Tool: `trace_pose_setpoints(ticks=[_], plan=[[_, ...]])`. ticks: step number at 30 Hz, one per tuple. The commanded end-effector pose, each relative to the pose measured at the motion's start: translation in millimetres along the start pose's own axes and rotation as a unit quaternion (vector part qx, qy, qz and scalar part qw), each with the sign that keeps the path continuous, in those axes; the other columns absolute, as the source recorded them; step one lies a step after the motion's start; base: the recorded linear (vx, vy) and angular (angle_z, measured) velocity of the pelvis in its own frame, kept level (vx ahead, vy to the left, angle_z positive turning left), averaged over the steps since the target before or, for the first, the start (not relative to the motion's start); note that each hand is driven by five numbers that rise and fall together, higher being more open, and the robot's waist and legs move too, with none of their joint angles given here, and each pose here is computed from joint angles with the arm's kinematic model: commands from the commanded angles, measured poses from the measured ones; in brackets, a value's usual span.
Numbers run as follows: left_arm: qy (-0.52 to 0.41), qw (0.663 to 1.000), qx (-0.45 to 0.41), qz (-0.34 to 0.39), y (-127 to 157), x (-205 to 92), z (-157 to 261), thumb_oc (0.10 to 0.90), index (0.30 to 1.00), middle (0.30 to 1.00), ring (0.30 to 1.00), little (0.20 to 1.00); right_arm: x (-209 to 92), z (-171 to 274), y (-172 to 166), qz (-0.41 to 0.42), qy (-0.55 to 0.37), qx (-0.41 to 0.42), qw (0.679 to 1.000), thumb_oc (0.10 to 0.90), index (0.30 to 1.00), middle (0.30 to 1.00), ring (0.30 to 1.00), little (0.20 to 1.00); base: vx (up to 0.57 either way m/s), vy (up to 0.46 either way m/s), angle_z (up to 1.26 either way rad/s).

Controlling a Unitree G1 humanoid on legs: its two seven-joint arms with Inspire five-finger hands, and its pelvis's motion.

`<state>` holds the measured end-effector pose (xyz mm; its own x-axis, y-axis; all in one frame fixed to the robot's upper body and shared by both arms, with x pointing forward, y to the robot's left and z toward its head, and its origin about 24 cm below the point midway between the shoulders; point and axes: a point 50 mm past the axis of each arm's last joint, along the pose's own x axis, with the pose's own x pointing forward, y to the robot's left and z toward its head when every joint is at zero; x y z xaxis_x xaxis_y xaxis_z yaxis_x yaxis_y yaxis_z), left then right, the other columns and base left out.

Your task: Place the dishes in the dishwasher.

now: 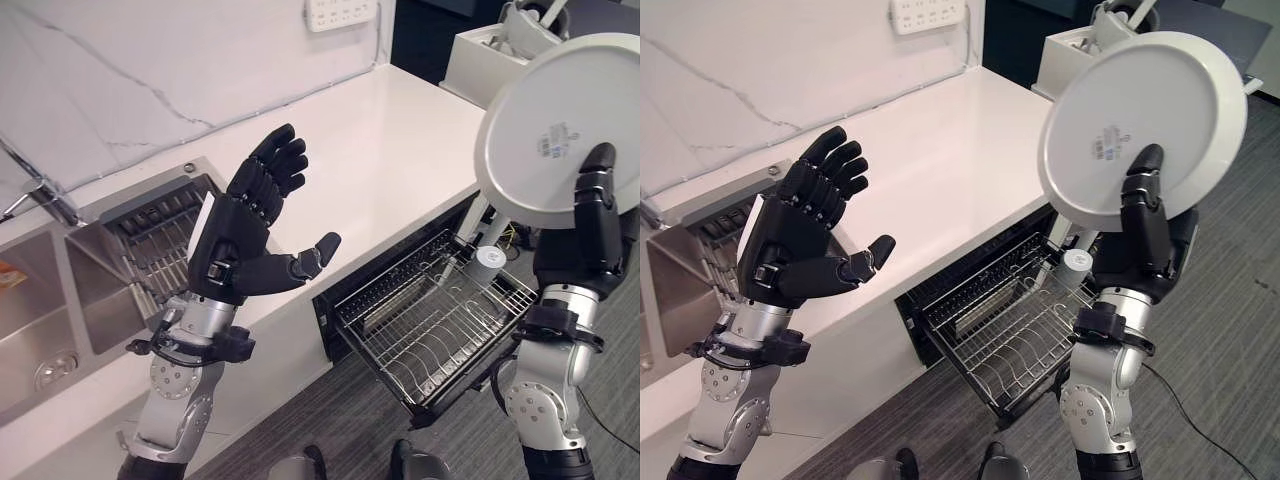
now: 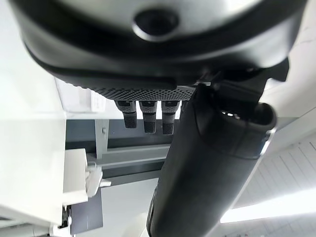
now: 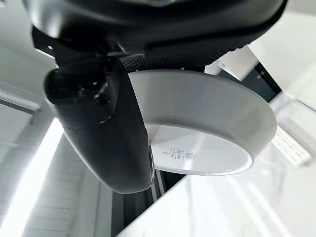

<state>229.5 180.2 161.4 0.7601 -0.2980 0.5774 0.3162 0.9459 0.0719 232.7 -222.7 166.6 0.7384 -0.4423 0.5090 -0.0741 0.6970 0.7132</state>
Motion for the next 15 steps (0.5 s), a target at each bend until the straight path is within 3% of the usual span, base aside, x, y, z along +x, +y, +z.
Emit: trace_pose_setpoints(ticks=[1, 15], plan=[[-0.122, 0.992, 0.033, -0.032, -2, 14, 43, 0.800, 0.900, 0.900, 0.900, 0.900, 12, 35, 33, 0.099, -0.114, -0.009, 0.988, 0.400, 0.300, 0.300, 0.300, 0.300, -0.01, -0.181, -0.10], [-0.124, 0.992, 0.031, -0.023, -8, 14, 39, 0.800, 0.900, 0.900, 0.900, 0.900, 15, 28, 20, 0.041, -0.054, -0.067, 0.995, 0.400, 0.300, 0.300, 0.300, 0.300, -0.02, -0.120, -0.02]])
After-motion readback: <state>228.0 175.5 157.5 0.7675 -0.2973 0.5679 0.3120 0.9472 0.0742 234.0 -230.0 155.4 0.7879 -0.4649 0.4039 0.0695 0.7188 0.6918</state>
